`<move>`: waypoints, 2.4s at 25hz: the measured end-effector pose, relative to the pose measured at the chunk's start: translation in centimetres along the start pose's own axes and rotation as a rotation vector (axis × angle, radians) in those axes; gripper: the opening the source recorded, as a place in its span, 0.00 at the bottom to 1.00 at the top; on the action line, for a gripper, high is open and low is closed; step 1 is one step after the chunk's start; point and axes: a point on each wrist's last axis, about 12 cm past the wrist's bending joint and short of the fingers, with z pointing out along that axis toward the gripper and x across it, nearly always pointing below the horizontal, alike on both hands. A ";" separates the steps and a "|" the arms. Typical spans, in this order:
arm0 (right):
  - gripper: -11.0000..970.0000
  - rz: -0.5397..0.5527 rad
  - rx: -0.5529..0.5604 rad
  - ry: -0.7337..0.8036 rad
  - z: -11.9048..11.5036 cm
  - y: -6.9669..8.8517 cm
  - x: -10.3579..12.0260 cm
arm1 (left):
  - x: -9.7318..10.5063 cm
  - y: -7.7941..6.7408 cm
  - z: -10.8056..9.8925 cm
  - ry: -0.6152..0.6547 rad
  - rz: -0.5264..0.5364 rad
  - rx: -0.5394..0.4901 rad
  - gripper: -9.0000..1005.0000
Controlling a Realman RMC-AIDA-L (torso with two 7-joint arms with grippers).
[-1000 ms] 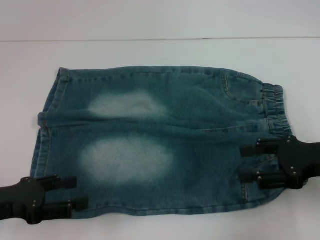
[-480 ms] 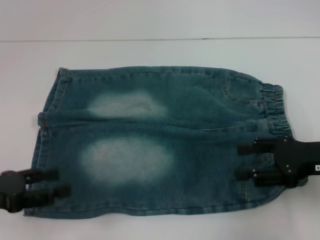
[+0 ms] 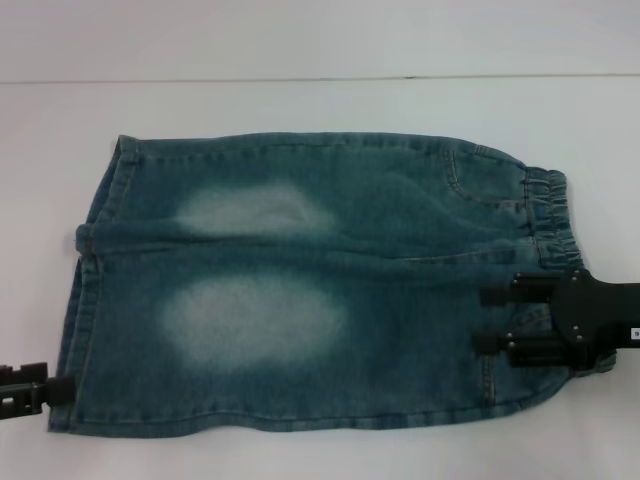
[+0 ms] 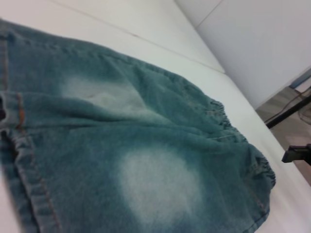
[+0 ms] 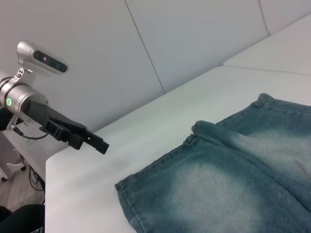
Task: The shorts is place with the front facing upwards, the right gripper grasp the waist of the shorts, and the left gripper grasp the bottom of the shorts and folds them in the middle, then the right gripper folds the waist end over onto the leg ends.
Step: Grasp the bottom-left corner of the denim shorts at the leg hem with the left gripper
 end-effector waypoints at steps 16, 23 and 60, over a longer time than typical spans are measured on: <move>0.79 -0.010 0.027 0.010 1.0 -0.5 -0.1 | -2.3 1.8 0.9 0.141 -0.280 -0.169 0.84; 0.79 -0.012 0.034 0.039 1.8 -0.8 0.1 | -2.7 2.3 1.4 0.192 -0.308 -0.227 0.84; 0.79 -0.040 -0.004 0.066 2.6 -0.5 0.5 | -3.7 2.6 4.5 0.301 -0.317 -0.239 0.82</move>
